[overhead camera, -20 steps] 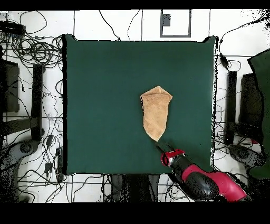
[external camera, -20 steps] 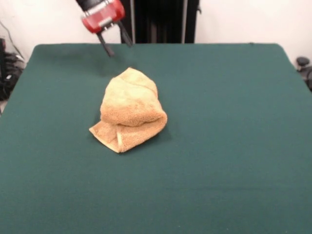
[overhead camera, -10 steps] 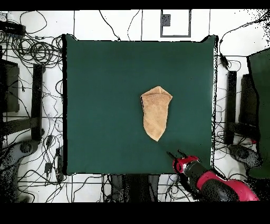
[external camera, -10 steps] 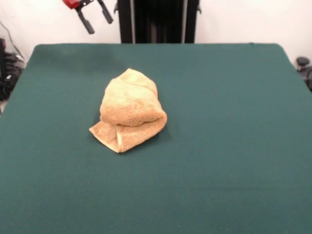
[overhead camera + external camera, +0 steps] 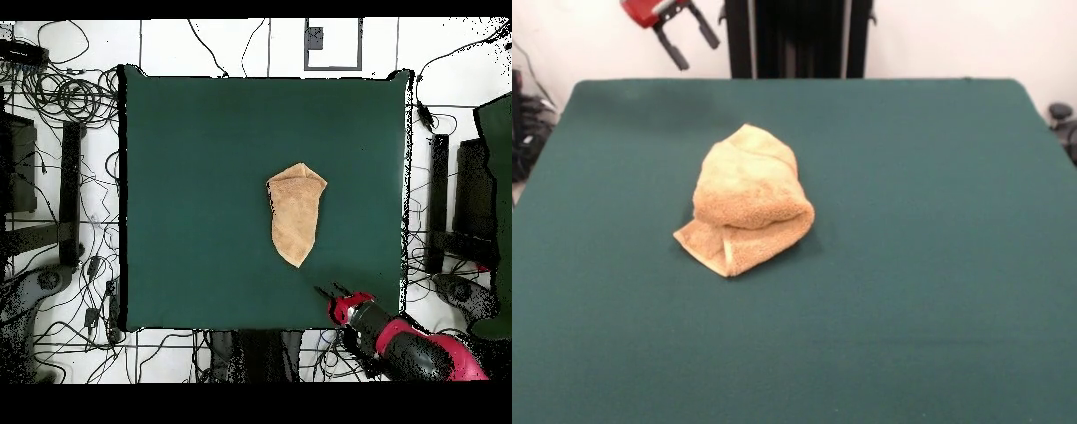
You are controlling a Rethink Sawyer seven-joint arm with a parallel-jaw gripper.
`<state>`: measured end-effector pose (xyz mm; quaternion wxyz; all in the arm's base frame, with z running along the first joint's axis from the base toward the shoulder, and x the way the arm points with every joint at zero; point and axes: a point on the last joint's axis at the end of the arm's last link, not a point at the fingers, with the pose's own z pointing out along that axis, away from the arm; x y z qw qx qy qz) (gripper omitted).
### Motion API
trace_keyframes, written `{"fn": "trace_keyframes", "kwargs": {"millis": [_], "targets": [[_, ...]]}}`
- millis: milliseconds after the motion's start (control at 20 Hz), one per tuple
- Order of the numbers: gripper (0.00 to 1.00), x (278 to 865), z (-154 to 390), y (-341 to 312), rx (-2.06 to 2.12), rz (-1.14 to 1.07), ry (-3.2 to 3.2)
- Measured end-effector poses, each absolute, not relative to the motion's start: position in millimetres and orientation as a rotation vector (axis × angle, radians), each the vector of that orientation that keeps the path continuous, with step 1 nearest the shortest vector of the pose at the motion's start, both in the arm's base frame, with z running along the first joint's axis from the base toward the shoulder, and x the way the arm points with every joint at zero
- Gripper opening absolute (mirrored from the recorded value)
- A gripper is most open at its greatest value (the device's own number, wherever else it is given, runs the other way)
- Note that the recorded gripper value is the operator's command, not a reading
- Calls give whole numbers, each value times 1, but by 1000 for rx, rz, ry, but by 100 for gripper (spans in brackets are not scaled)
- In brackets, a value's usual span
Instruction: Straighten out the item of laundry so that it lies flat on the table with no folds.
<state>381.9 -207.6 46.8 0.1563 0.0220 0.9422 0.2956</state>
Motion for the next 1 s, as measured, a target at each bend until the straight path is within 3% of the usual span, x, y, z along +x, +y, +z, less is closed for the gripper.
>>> {"fn": "trace_keyframes", "kwargs": {"millis": [500,1000], "targets": [[100,417,-8,-223,-56,959,2492],[100,454,-33,-175,-263,920,2352]]}}
